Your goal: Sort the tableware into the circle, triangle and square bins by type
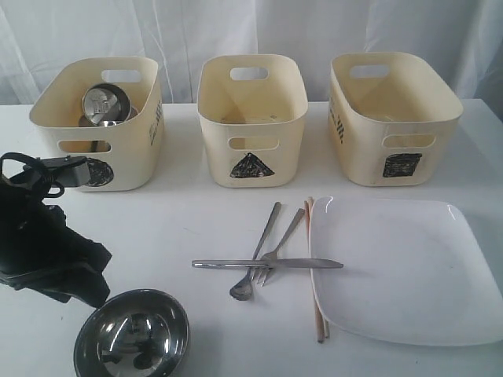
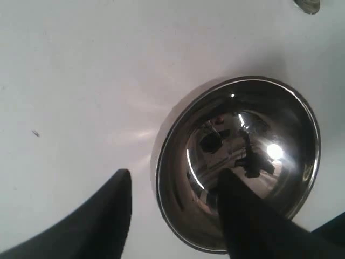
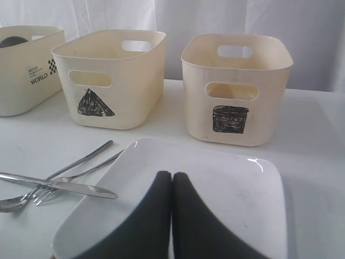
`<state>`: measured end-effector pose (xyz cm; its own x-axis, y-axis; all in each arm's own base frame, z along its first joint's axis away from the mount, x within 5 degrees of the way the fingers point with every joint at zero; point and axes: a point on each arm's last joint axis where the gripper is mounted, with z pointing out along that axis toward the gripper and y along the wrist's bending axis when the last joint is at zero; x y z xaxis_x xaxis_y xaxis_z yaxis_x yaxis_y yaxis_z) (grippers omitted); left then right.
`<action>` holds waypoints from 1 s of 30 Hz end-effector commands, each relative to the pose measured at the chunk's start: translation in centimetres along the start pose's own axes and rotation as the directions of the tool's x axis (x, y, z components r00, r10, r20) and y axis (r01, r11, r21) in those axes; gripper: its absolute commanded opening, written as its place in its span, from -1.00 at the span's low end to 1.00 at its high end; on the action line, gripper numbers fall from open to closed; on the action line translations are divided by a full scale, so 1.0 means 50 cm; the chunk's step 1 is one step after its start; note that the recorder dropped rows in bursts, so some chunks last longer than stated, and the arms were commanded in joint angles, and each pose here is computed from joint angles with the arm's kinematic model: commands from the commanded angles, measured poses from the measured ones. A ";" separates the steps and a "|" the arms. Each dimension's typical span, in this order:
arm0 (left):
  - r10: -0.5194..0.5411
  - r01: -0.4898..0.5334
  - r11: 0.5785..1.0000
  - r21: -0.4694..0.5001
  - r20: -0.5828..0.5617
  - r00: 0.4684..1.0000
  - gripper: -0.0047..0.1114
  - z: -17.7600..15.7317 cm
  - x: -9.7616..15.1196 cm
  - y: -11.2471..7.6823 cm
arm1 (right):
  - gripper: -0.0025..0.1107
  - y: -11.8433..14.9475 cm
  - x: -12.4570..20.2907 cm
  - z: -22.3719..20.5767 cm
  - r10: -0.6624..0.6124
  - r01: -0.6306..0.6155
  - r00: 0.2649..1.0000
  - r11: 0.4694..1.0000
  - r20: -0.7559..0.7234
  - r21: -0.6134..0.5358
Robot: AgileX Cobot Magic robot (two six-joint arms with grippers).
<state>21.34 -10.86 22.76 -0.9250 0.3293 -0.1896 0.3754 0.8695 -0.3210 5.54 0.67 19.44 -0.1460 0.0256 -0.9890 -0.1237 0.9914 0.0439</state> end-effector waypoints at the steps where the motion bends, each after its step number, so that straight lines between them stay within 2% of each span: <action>1: 0.009 -0.009 1.000 0.007 -0.005 1.000 0.28 -0.001 0.006 -0.003 | -0.96 -0.001 0.002 0.000 -0.004 0.003 1.000 1.000 0.009 0.006; 3: 0.009 -0.009 1.000 0.007 -0.005 1.000 0.33 -0.001 0.006 -0.003 | -0.96 -0.001 0.002 0.000 -0.004 0.003 1.000 1.000 0.009 0.006; 20: -0.046 0.046 0.999 0.000 -0.006 0.999 0.33 0.044 0.042 0.014 | -0.96 -0.001 0.002 0.000 -0.004 0.003 1.000 1.000 0.009 0.006; 30: -0.026 0.026 0.999 0.030 0.023 0.999 0.33 0.044 0.037 0.008 | -0.96 -0.001 0.002 0.000 -0.004 0.003 1.000 1.000 0.009 0.006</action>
<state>20.28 -10.60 20.15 -0.9336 0.2946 -0.2041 0.3498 0.8731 -0.3396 5.54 0.67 19.44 -0.1460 0.0256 -0.9890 -0.1237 0.9914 0.0439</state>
